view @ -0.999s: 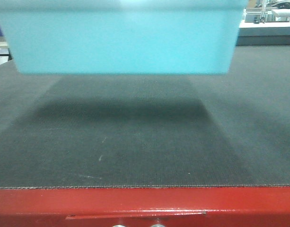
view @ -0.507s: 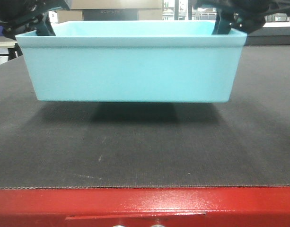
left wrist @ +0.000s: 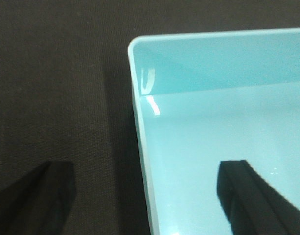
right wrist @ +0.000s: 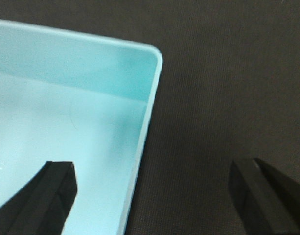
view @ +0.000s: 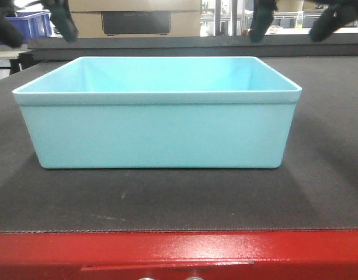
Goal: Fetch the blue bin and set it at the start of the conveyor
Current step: 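Open both grippers and withdraw them upward from the bin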
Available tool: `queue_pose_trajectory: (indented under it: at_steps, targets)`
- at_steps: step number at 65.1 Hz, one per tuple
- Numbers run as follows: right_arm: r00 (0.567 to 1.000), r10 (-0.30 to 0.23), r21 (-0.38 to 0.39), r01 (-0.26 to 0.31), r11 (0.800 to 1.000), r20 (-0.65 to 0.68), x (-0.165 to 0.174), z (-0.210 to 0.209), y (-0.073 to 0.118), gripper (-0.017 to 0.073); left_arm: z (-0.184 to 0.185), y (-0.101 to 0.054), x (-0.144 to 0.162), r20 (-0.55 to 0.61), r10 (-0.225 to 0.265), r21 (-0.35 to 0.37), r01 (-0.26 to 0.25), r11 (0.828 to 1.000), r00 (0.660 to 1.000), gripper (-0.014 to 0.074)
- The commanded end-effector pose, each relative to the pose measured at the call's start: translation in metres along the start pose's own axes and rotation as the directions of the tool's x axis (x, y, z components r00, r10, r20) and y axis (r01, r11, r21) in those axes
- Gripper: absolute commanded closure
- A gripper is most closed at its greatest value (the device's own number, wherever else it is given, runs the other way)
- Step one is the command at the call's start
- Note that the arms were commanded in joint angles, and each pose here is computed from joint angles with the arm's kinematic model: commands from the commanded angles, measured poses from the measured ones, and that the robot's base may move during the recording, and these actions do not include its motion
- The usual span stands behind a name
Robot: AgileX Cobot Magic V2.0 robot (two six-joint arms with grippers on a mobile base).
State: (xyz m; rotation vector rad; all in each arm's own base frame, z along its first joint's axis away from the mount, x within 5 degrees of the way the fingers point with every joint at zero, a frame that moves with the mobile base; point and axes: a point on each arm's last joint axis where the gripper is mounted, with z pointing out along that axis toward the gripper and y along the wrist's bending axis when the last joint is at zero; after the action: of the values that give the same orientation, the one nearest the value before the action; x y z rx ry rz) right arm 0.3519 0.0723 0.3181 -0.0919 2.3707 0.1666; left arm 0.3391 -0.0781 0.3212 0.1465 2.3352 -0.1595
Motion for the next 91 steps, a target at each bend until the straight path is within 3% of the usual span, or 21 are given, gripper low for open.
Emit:
queue_pose_trajectory:
  at_steps: [1, 7, 13, 19, 32, 55, 68, 80, 91]
  targets:
    - [0.995, -0.012, 0.006, 0.011, 1.000, 0.097, -0.010, -0.027, -0.003, 0.0107, -0.029, 0.003, -0.007, 0.050, 0.004, -0.009, -0.004, 1.000, 0.999, 0.0200]
    - [0.990, -0.001, 0.014, -0.001, 1.000, 0.144, -0.014, -0.049, -0.009, 0.0286, -0.056, 0.010, -0.009, 0.087, -0.010, -0.021, 0.011, 1.000, 0.996, 0.0327]
    - [0.985, 0.008, 0.037, -0.015, 0.999, 0.170, -0.016, -0.069, -0.018, 0.0523, -0.082, 0.017, -0.010, 0.130, -0.008, -0.048, 0.015, 0.999, 0.991, 0.0480]
    - [0.981, 0.013, 0.074, -0.028, 0.997, 0.193, -0.014, -0.088, -0.029, 0.0729, -0.106, 0.027, -0.010, 0.173, 0.007, -0.096, 0.010, 0.995, 0.985, 0.0694]
    - [0.973, 0.056, 0.136, -0.088, 0.987, 0.223, 0.008, -0.108, -0.054, 0.0720, -0.133, 0.043, 0.017, 0.229, -0.003, -0.154, 0.039, 0.987, 0.973, 0.0704]
    - [0.958, -0.006, 0.156, -0.040, 0.987, 0.287, 0.084, -0.105, -0.056, 0.0721, -0.149, 0.043, 0.099, 0.394, 0.020, -0.151, 0.044, 0.988, 0.919, 0.0704]
    - [0.898, -0.046, 0.150, -0.022, 0.988, 0.437, 0.114, -0.119, -0.053, 0.0721, -0.162, 0.040, 0.142, 0.502, 0.037, -0.141, 0.039, 0.989, 0.864, 0.0704]
    - [0.830, -0.068, 0.144, -0.014, 0.990, 0.554, 0.127, -0.135, -0.049, 0.0721, -0.179, 0.038, 0.160, 0.571, 0.047, -0.139, 0.040, 0.989, 0.819, 0.0704]
    - [0.819, -0.071, 0.144, -0.015, 0.990, 0.569, 0.128, -0.139, -0.049, 0.0721, -0.184, 0.037, 0.163, 0.591, 0.050, -0.138, 0.041, 0.990, 0.805, 0.0704]
